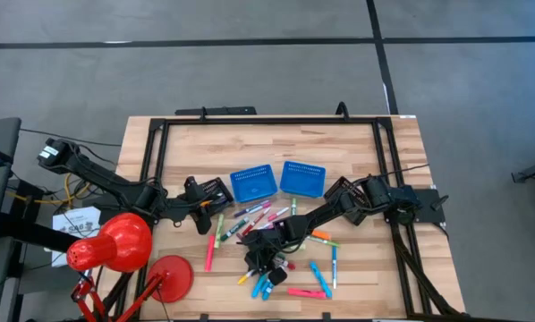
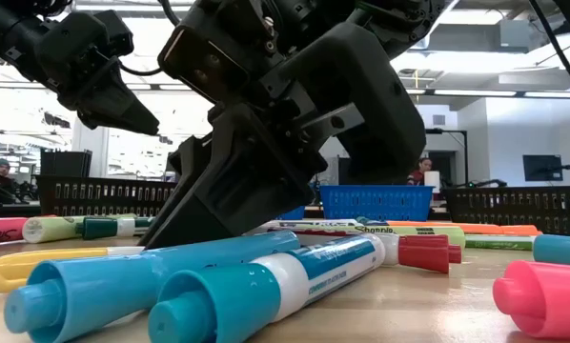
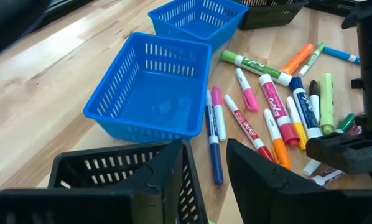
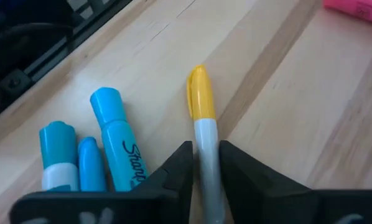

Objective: Pick & Place Markers
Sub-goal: Put the yellow water marker into the left black bin

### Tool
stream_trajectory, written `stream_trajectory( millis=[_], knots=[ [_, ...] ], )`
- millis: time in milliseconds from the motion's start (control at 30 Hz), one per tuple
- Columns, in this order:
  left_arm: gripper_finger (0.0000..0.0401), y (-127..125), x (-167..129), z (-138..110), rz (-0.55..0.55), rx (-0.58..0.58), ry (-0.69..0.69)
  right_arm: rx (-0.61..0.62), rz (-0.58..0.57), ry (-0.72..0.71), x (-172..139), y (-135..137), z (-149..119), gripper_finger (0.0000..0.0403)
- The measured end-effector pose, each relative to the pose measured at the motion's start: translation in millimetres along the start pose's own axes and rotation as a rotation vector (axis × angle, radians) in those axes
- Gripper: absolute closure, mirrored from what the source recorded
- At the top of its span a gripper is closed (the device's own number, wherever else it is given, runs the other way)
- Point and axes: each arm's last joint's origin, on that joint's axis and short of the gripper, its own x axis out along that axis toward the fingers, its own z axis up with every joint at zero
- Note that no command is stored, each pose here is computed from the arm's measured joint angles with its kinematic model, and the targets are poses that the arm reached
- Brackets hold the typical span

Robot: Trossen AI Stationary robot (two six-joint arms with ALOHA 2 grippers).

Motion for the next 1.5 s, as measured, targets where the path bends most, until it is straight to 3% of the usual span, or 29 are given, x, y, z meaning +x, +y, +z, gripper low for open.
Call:
stream_trajectory(
  millis=[167, 367, 467, 600, 733, 833, 967, 1267, 1500],
  knots=[
    [0.0280, 0, 0, 0, -0.001, -0.002, -0.002, 0.003, 0.002, -0.003, -2, -1, 0, 0.0383],
    [0.0280, -3, 0, 5, -0.024, -0.040, -0.043, 0.054, -0.020, -0.013, -9, -3, 5, 0.0364],
    [0.0280, -6, -1, 10, -0.078, -0.070, -0.080, 0.078, -0.121, -0.009, -24, -5, 15, 0.0357],
    [0.0280, -11, -2, 16, -0.178, -0.063, -0.112, 0.081, -0.356, 0.027, -50, -6, 32, 0.0378],
    [0.0280, -13, -1, 16, -0.215, -0.008, -0.103, 0.090, -0.589, 0.100, -68, -9, 35, 0.0383],
    [0.0280, -15, 3, 12, -0.240, 0.044, -0.075, 0.096, -0.680, 0.107, -73, -15, 36, 0.0372],
    [0.0276, -20, 11, 5, -0.237, 0.081, -0.029, 0.123, -0.703, 0.136, -70, -26, 27, 0.0353],
    [0.0223, -31, 36, -14, -0.217, 0.149, 0.020, 0.162, -0.734, 0.091, -76, -36, 28, 0.0383],
    [0.0205, -34, 46, -23, -0.205, 0.198, 0.044, 0.161, -0.735, 0.081, -77, -36, 29, 0.0360]
  ],
)
